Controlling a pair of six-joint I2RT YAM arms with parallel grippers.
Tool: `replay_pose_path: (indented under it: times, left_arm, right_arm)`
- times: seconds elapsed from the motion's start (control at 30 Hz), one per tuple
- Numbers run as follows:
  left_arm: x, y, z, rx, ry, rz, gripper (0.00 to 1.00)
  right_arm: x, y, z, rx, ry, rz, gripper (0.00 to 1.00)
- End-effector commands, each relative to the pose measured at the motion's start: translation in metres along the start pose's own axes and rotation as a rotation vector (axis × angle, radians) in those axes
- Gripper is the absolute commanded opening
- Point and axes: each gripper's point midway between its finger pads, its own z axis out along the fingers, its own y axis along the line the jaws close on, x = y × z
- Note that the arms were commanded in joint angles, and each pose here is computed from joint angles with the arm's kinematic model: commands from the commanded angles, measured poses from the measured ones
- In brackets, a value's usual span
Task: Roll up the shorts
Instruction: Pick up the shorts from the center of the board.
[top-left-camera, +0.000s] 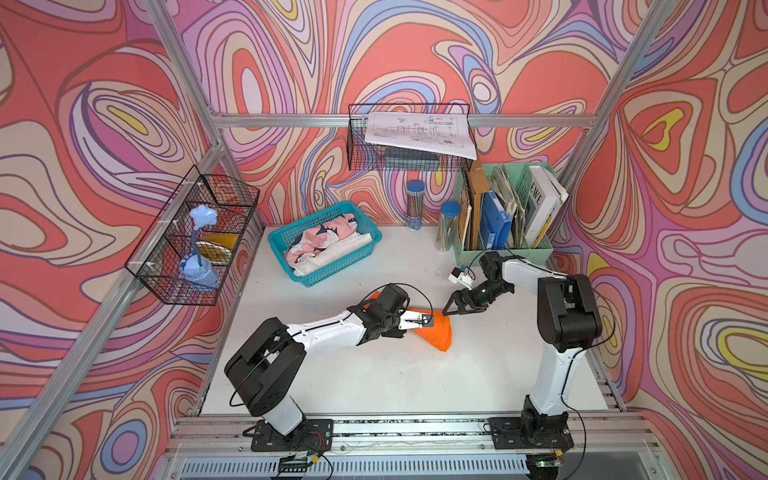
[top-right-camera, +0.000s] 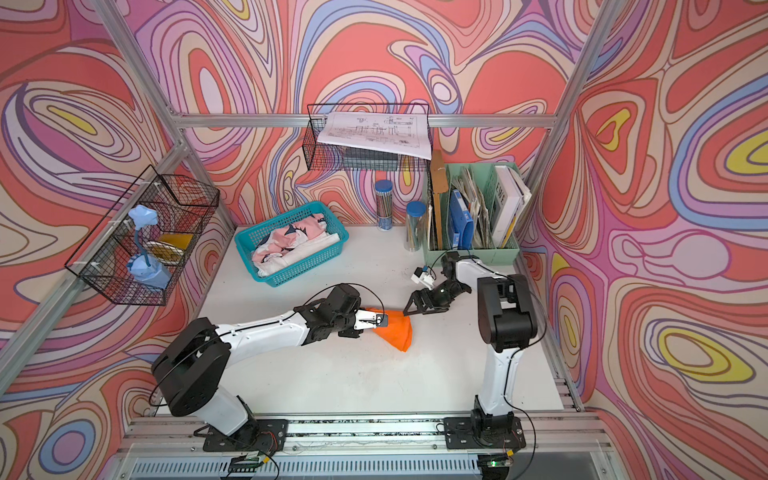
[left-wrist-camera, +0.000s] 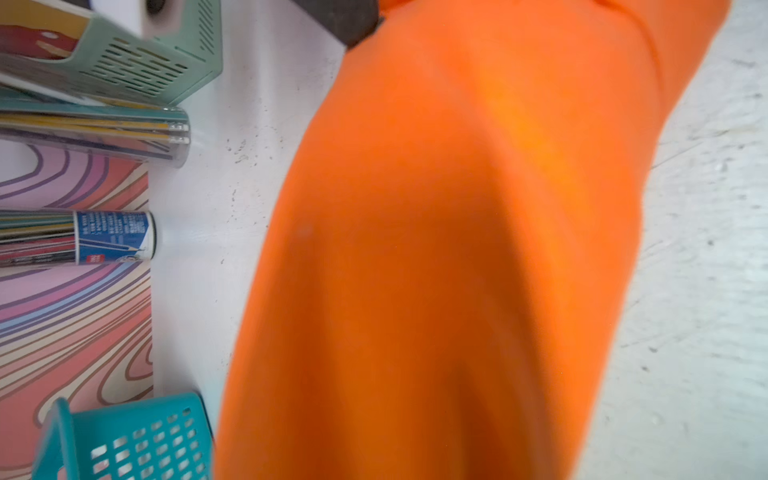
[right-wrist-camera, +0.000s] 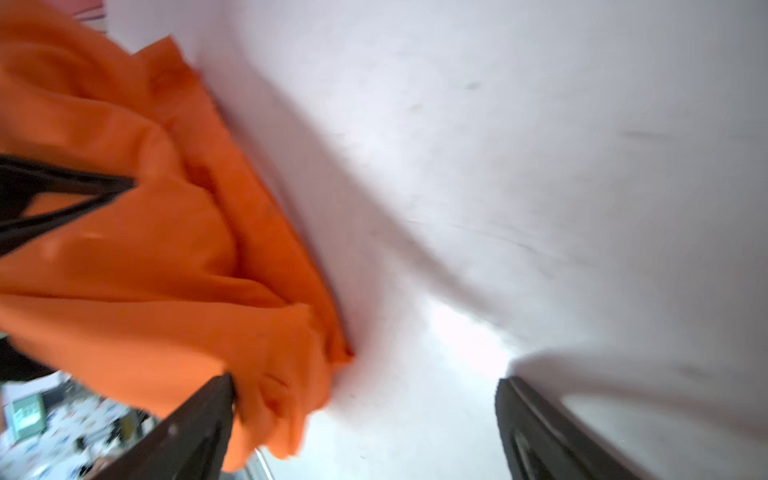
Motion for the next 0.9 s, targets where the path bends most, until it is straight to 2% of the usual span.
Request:
replay_pose_path:
  times: [0.0,0.13,0.27,0.47,0.63,0.73,0.87]
  left_arm:
    - [-0.02,0.061,-0.042,-0.093,-0.088,-0.119,0.0]
    - [-0.018,0.131,-0.073,-0.281,-0.083,-0.154,0.0]
    - [-0.004,0.186,-0.088,-0.439,-0.004,-0.153,0.0]
    - [0.036,0.269,-0.109,-0.684,0.129,-0.111,0.0]
    - [0.084,0.339,-0.141,-0.944,0.232,-0.126,0.0]
    - [0.118,0.355,-0.142,-0.978,0.238,-0.175,0.0]
    - [0.16,0.342,-0.102,-0.866,0.297,-0.207,0.0]
  right_arm:
    - [-0.029,-0.032,-0.033,0.272,-0.167,0.007,0.98]
    - [-0.032,-0.022,-0.051,0.321,-0.305,-0.028,0.98]
    - [-0.024,-0.021,-0.057,0.366,-0.342,-0.052,0.98]
    - [-0.026,-0.008,-0.063,0.334,-0.403,-0.086,0.98]
    - [-0.026,-0.005,-0.056,0.286,-0.395,-0.089,0.98]
    - [-0.025,-0.005,-0.051,0.271,-0.391,-0.092,0.98]
    - [-0.024,-0.005,-0.05,0.271,-0.386,-0.094,0.98]
